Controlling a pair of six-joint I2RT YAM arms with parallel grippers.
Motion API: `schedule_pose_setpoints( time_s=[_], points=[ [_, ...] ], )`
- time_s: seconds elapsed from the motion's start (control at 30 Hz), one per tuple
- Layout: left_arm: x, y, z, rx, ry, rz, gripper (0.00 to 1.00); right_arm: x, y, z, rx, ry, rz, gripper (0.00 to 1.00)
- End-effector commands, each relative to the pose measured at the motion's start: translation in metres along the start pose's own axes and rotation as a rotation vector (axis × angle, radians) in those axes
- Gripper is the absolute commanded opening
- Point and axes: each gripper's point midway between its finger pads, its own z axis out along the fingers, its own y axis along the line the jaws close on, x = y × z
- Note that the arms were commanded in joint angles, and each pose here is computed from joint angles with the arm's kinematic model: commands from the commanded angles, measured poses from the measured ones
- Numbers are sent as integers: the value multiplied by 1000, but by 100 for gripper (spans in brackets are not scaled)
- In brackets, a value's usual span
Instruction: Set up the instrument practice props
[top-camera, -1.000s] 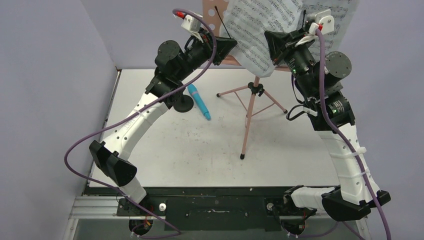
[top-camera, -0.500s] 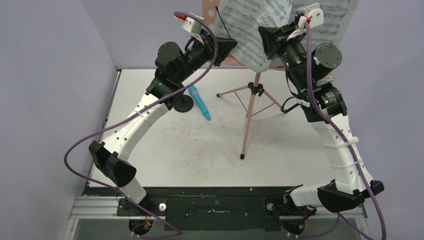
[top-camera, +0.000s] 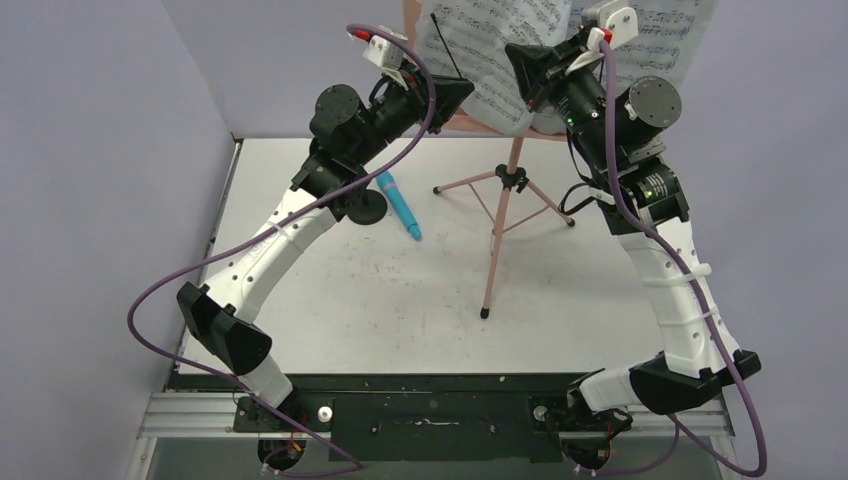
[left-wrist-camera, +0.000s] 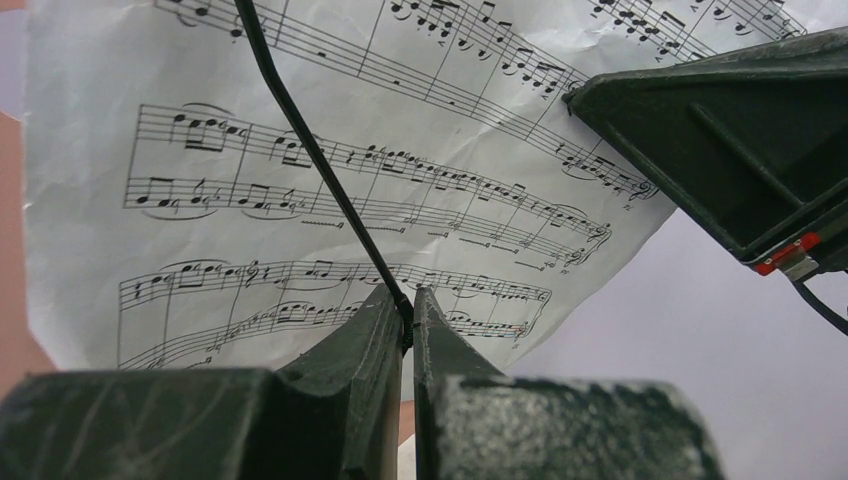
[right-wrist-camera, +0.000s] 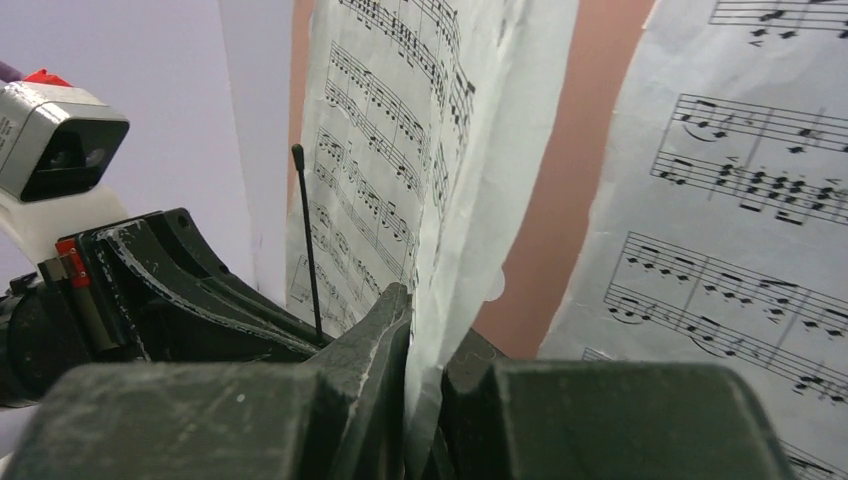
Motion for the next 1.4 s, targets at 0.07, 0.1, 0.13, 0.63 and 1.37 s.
schedule_pose_setpoints(
  time_s=[0.07,0.1,0.13,0.63,1.37],
  points=[
    [-33,-26,-12,52,-69,28,0,-25,11,9,-72,-80,-59,5],
    [-34,-26,-12,53,-70,30,0,-25,11,9,-76,-79,-64,5],
    [-34,-27,-12,53,-71,29,0,-24,12,10,-79,-79,-65,5],
    [-28,-30,-10,60,-61,14,0,-8,12,26,-102,-60,-108,5],
    [-22,-23,-11,31,-53,17,25,1,0,5,-3,-64,-66,27]
  ],
)
